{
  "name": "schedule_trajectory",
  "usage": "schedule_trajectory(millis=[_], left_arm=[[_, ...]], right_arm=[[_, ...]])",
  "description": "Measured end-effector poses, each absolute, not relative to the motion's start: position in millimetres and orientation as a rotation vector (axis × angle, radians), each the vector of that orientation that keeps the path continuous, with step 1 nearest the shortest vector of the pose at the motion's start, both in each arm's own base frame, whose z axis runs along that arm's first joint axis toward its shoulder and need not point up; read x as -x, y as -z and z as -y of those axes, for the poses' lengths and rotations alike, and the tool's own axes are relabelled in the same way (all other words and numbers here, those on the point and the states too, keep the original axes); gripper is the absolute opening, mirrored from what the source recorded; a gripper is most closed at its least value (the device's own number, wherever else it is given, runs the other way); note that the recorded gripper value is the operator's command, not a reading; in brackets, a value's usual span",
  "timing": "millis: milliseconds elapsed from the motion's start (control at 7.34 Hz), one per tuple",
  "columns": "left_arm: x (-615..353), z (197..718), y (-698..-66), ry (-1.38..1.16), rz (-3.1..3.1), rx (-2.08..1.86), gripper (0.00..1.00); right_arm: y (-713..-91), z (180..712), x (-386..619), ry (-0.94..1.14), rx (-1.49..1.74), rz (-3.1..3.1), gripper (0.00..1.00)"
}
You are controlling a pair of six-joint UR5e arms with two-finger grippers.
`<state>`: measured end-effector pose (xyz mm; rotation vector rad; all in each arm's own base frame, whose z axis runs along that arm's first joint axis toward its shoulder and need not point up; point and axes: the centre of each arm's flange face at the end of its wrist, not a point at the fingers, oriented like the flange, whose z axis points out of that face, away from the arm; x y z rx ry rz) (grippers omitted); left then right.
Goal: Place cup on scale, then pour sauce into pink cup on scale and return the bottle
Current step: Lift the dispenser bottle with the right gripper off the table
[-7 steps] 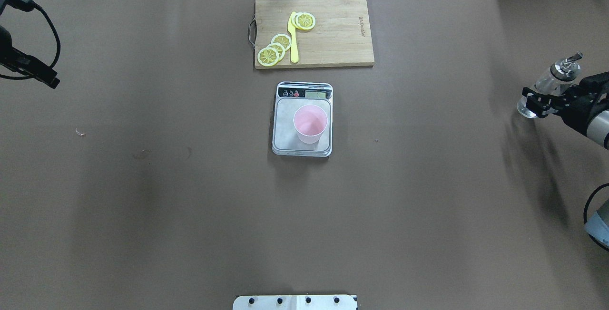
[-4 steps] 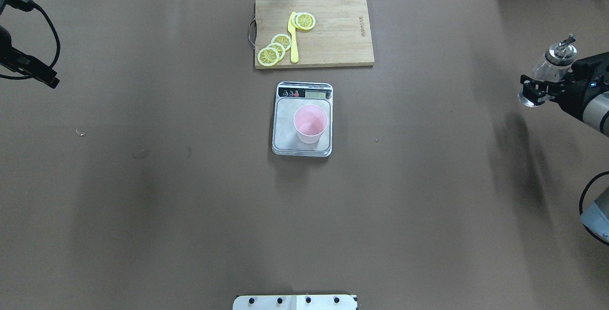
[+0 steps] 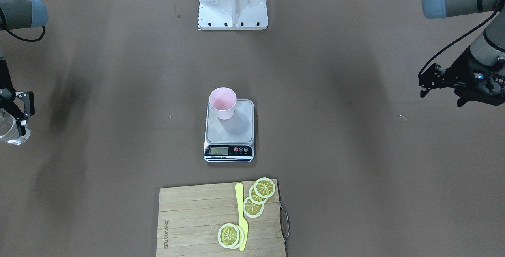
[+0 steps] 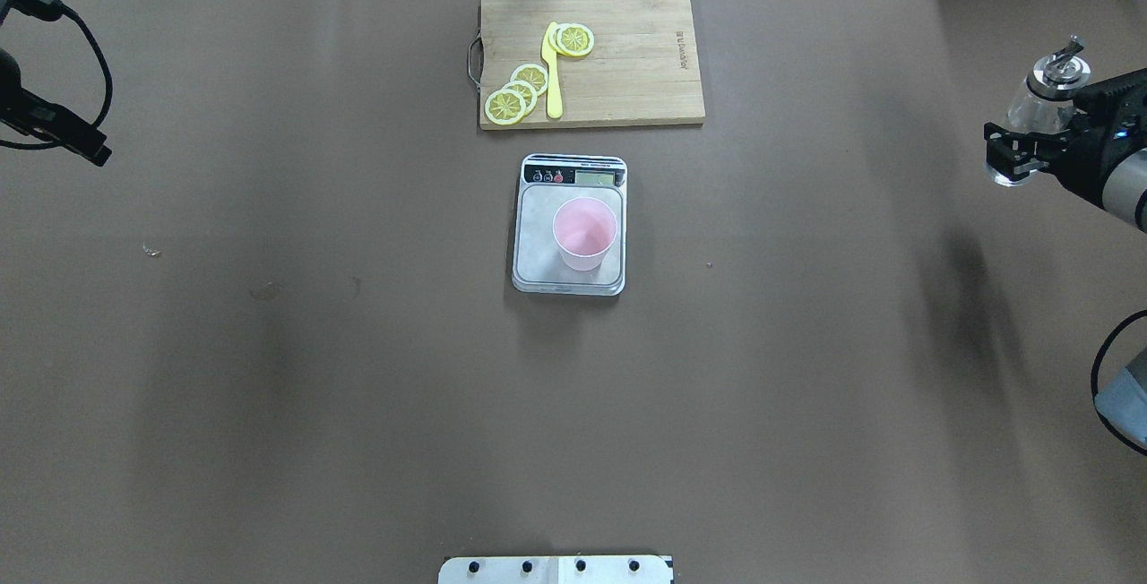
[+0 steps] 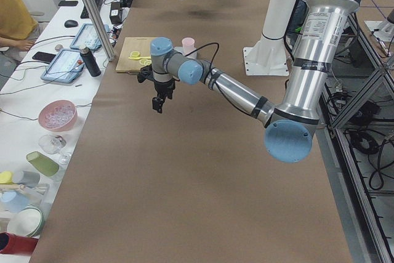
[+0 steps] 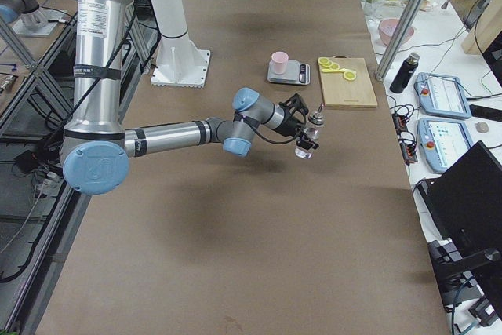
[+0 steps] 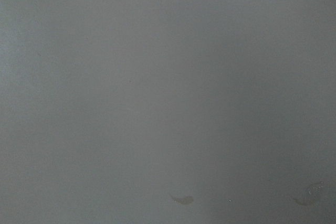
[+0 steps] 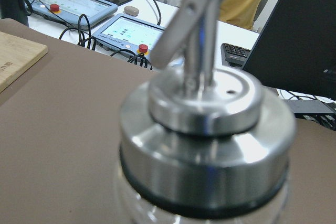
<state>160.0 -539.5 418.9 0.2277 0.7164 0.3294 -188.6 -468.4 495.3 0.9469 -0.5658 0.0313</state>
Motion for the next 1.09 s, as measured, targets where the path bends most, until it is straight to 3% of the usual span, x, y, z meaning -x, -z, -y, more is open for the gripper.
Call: schedule_trajectory(millis=[1090], left_arm=[[-157.0, 534.5, -430.0, -0.326, -0.715, -0.22, 0.97]], right_arm=[[-380.7, 446.1, 285.1, 0.007, -0.946, 0.491, 0.15]])
